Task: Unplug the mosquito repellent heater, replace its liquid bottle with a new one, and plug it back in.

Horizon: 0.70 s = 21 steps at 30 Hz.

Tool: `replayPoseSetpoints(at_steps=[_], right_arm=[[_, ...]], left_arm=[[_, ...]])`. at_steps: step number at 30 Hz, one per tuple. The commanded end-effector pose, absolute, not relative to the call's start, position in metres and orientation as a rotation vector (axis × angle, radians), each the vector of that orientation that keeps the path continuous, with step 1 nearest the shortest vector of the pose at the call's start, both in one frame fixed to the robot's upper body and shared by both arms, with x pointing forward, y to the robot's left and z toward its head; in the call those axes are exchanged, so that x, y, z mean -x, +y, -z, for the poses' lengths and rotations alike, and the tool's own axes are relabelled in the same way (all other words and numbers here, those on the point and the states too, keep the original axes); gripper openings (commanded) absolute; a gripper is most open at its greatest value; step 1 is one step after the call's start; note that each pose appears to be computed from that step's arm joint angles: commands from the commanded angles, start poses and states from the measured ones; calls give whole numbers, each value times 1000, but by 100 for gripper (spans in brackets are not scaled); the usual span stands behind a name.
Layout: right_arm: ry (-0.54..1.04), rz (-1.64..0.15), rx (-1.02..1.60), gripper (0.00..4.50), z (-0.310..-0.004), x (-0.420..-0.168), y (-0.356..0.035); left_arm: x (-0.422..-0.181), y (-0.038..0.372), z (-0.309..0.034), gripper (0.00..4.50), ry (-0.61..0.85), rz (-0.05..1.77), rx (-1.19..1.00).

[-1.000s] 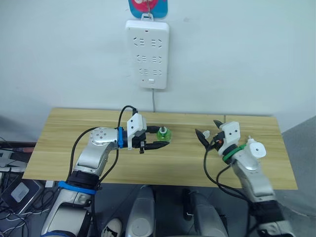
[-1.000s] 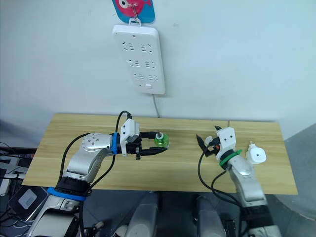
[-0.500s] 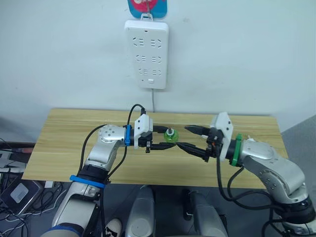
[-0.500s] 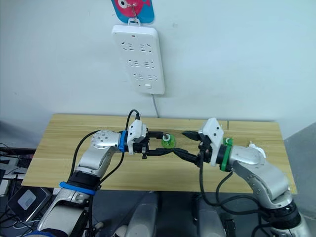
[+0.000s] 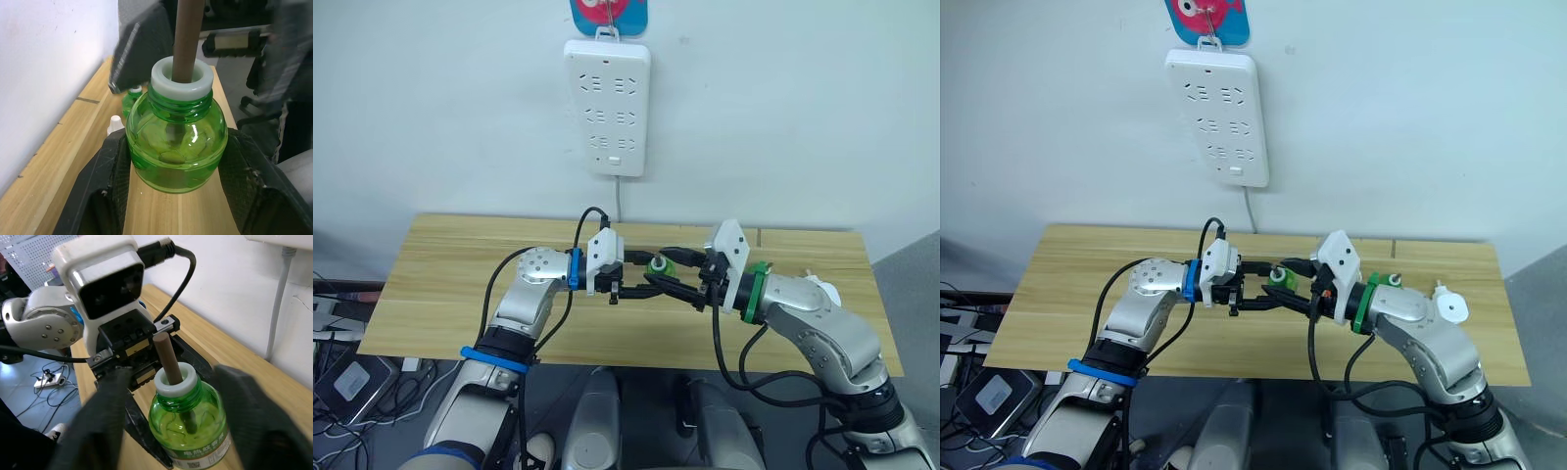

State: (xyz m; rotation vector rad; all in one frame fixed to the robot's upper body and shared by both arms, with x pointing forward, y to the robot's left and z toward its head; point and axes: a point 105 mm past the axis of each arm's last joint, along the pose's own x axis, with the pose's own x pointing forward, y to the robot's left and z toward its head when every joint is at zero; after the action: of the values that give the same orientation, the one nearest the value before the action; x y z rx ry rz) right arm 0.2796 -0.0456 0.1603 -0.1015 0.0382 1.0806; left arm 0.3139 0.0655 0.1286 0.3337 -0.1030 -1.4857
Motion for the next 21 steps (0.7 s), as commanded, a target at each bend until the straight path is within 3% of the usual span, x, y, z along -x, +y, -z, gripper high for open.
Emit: replayPoseSetpoints(at_steps=[1, 3, 9, 16, 21], right_arm=[[-1, -1087, 128, 136, -165, -279, -41], [-4, -1087, 134, 87, -164, -279, -41], [-32, -1044, 75, 88, -173, -282, -48], [15, -766, -360, 88, -186, -302, -90], [32, -632, -842, 88, -202, -304, -109]], left_arm=[[-312, 62, -135, 221, -141, 1497, -337], [-312, 61, -135, 221, -142, 1495, -333], [-314, 61, -136, 221, -120, 1474, -278], [-311, 53, -154, 446, -229, 1300, -124], [-308, 36, -168, 450, -330, 1148, -32]])
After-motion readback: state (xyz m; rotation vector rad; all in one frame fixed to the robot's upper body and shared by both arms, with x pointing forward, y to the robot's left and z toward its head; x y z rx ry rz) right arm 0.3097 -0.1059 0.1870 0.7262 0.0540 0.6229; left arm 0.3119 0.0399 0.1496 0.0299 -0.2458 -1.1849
